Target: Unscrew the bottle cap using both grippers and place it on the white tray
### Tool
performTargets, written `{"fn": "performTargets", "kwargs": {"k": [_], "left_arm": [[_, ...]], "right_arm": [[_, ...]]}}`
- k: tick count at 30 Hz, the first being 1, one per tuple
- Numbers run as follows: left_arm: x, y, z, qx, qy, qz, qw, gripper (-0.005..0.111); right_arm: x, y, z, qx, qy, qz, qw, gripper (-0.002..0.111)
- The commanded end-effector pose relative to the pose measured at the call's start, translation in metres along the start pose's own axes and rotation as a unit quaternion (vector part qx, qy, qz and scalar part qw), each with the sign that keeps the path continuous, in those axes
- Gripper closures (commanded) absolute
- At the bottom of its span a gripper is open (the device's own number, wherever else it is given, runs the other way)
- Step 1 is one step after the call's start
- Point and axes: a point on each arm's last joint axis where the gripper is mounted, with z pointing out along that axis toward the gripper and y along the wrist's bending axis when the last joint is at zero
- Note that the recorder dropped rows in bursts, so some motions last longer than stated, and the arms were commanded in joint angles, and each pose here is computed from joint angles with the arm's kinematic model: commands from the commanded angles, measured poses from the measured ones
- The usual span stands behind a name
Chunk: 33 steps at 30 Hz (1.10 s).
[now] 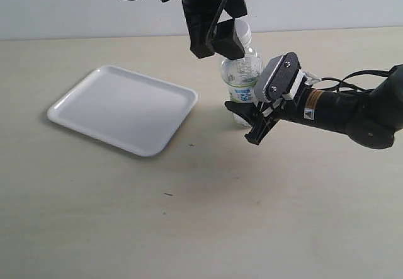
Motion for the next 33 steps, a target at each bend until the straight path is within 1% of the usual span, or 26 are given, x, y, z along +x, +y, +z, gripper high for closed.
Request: {"fn": "performTargets", "kwargs": {"k": [1, 28, 29, 31, 32, 33], "left_arm": [[-0.0046, -0.0006, 0.0012, -0.001, -0.013, -0.01, 1.0, 0.038], [-0.003, -0.0024, 0.0067, 0.013, -0.011, -0.015, 1.0, 0.038], [-0.003, -0.0024, 0.0067, 0.013, -0.011, -0.015, 1.0, 0.04], [-0.003, -0.0024, 0.0067, 0.013, -0.011, -0.015, 1.0, 0.047], [-0.0024, -0.0023, 0.0078, 0.014, -0.01, -0.014, 1.0, 0.058], [-0.0024, -0.0023, 0.0078, 0.014, -0.01, -0.014, 1.0, 0.062]], "right_arm": [[0.0114, 0.0031, 0.0004, -0.011, 0.052, -0.007, 0.999, 0.108], [0.0112, 0.0029, 0.0004, -0.01, 0.051, 0.003, 0.999, 0.108], [0.011, 0.0029, 0.0005, -0.01, 0.05, 0.003, 0.999, 0.108], [0.011, 0.0029, 0.0005, -0.01, 0.05, 0.003, 0.999, 0.108], [0.0108, 0.0029, 0.0005, -0.01, 0.049, 0.003, 0.999, 0.108], [0.0108, 0.0029, 0.0005, -0.01, 0.049, 0.003, 0.999, 0.108]]}}
